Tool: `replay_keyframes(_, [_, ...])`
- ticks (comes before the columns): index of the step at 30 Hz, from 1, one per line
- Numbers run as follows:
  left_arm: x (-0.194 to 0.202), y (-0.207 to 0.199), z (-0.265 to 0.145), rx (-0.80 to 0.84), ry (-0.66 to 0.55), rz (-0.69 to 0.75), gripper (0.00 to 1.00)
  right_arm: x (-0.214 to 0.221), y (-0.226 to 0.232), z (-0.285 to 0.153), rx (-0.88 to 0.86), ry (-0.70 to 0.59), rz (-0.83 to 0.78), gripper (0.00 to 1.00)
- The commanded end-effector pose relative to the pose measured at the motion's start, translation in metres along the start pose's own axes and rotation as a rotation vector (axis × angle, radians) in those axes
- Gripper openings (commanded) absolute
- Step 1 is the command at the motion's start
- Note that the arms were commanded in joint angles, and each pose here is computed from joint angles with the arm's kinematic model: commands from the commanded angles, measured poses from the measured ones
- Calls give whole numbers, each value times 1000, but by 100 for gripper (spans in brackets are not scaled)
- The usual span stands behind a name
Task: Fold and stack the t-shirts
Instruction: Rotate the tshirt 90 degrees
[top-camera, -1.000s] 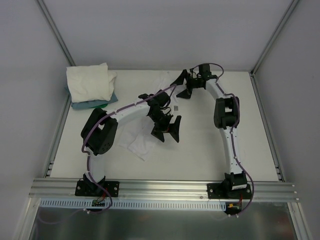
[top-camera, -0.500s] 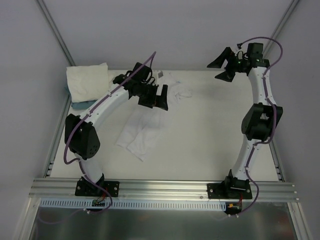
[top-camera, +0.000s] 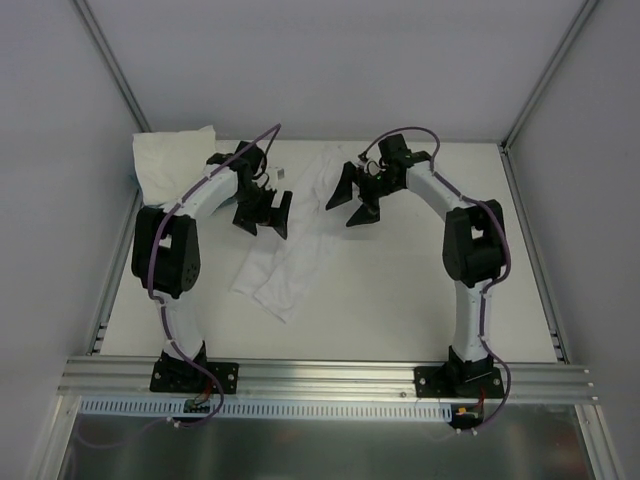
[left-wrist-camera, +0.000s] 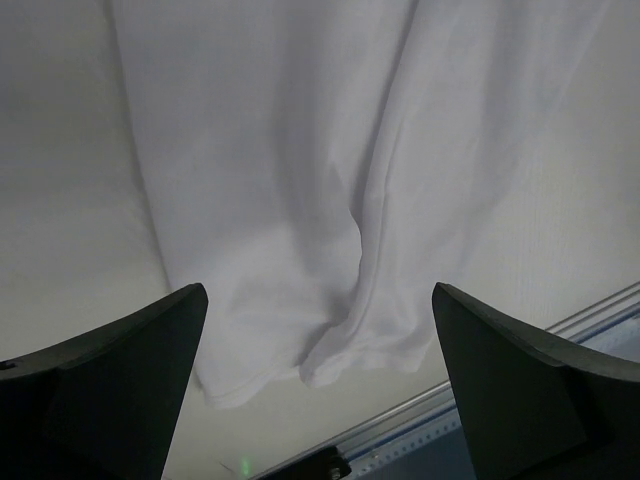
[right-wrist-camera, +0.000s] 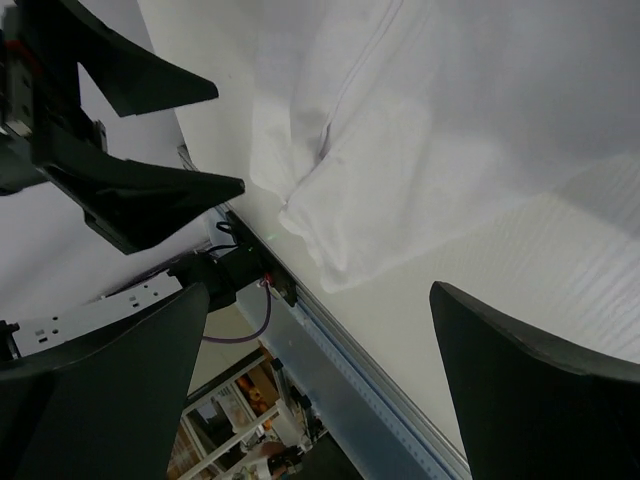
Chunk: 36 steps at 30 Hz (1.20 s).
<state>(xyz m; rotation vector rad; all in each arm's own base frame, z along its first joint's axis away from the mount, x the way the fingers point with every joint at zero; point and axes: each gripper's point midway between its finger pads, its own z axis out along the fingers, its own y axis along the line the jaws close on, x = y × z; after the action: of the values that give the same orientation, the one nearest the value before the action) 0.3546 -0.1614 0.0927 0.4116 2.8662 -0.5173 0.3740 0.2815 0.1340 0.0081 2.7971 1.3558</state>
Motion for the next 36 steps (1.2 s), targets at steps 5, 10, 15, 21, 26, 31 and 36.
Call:
replay_keyframes(5, [58, -11, 17, 93, 105, -20, 99, -61, -7, 8, -22, -51, 23, 100])
replay_keyframes(10, [76, -8, 22, 93, 144, -33, 99, -88, -19, 27, -27, -68, 53, 99])
replay_keyframes(15, [84, -8, 26, 96, 169, -40, 99, -105, -26, 36, -35, -93, 70, 99])
replay_keyframes(21, [96, -9, 28, 110, 201, -54, 99, -120, -40, 46, -28, -119, 91, 99])
replay_keyframes(26, [109, -10, 28, 119, 225, -64, 99, -132, -52, 50, -10, -149, 105, 99])
replay_keyframes(31, [122, -14, 29, 147, 236, -79, 99, -145, -54, 53, -18, -180, 114, 99])
replay_keyframes(36, [131, -31, 30, 222, 231, -184, 99, -160, -52, 53, -46, -213, 120, 99])
